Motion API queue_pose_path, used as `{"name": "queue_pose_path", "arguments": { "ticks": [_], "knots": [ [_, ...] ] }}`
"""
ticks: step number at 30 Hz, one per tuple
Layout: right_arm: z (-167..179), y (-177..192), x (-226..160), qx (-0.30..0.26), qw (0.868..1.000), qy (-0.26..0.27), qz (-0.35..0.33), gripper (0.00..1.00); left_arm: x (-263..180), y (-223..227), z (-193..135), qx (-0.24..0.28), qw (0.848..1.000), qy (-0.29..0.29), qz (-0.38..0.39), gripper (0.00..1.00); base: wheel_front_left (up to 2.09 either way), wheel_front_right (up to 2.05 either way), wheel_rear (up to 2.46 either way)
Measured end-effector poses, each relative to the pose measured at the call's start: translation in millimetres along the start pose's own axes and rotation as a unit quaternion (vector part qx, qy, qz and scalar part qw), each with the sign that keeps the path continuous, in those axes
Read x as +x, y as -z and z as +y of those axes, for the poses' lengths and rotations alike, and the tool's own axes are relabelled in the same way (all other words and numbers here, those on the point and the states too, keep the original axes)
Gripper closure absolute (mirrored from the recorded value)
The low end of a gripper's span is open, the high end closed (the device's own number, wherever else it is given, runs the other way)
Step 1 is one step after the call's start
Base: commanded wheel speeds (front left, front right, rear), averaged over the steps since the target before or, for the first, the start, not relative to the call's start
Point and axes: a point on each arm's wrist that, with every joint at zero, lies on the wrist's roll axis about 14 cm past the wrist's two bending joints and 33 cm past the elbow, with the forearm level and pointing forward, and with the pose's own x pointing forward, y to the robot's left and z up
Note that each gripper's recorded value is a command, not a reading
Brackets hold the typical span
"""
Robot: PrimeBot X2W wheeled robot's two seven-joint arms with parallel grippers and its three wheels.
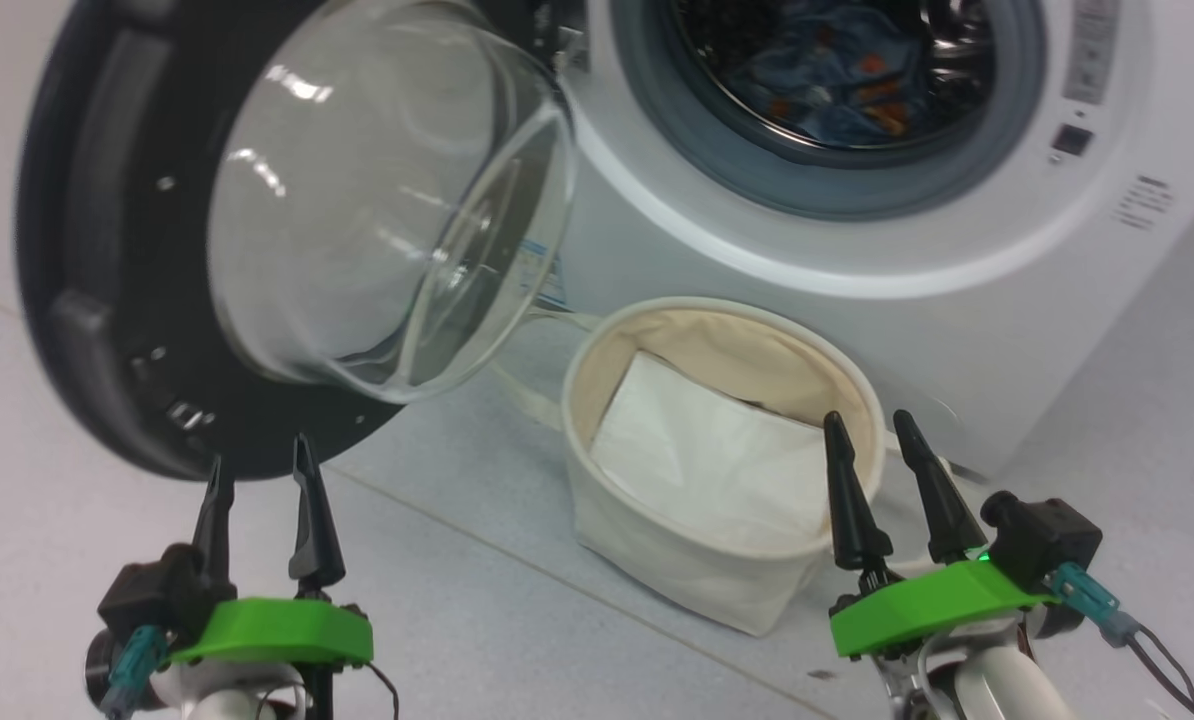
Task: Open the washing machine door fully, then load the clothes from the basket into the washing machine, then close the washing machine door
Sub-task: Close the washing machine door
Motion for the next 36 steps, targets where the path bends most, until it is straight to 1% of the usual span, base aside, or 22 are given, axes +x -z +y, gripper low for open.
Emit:
{"name": "queue_pose_path", "arguments": {
  "ticks": [7,14,15,16,18,20,21,22,23,24,26,28,30,33,36],
  "knots": [
    [19,6,9,0.002,1.0,-0.029,0.007,0.0,-12,-12,27,0.005,0.999,-0.037,-0.016,0.0,0.0,0.0,0.0],
    [21,18,5,0.003,0.999,-0.031,0.025,0.0,-15,-21,32,0.008,0.999,-0.042,-0.03,0.0,0.0,0.0,0.0],
    [22,19,5,0.003,0.999,-0.032,0.027,0.0,-16,-21,32,0.007,0.999,-0.04,-0.03,0.36,0.0,0.0,0.0],
    [23,18,5,0.002,0.999,-0.033,0.027,0.0,-16,-20,31,0.008,0.999,-0.037,-0.029,1.0,0.0,0.0,0.0],
    [24,18,4,0.002,0.999,-0.034,0.027,0.0,-17,-21,30,0.003,0.999,-0.029,-0.03,1.0,0.0,0.0,0.0],
    [24,17,4,0.001,0.999,-0.034,0.026,0.0,-16,-27,34,-0.024,0.999,-0.029,-0.039,1.0,0.0,0.0,0.0],
    [24,17,4,0.002,0.999,-0.033,0.026,0.0,-15,-31,39,-0.052,0.997,-0.035,-0.046,1.0,0.0,0.0,0.0],
    [24,17,3,0.003,0.999,-0.032,0.026,0.0,-14,-36,46,-0.092,0.993,-0.042,-0.054,1.0,0.0,0.0,0.0],
    [23,16,3,0.003,0.999,-0.031,0.026,0.0,-14,-40,52,-0.134,0.988,-0.046,-0.062,1.0,0.0,0.0,0.0],
    [23,16,2,0.002,0.999,-0.03,0.025,0.0,-13,-43,56,-0.163,0.983,-0.045,-0.069,1.0,0.0,0.0,0.0],
    [21,16,2,0.002,0.999,-0.029,0.026,0.0,-12,-46,62,-0.196,0.977,-0.04,-0.079,1.0,0.0,0.0,0.0],
    [20,18,2,0.003,0.999,-0.027,0.028,0.0,-8,-45,72,-0.239,0.966,-0.053,-0.084,1.0,0.0,0.0,0.0],
    [20,22,2,0.004,0.999,-0.027,0.033,0.0,0,-51,82,-0.259,0.959,-0.064,-0.097,1.0,0.0,0.0,0.0],
    [19,26,1,0.006,0.999,-0.026,0.038,0.0,16,-66,96,-0.268,0.953,-0.078,-0.119,1.0,0.0,0.0,0.0],
    [15,30,2,0.008,0.999,-0.023,0.043,0.0,31,-70,114,-0.297,0.939,-0.111,-0.13,1.0,0.0,0.0,0.0]
  ]
}}
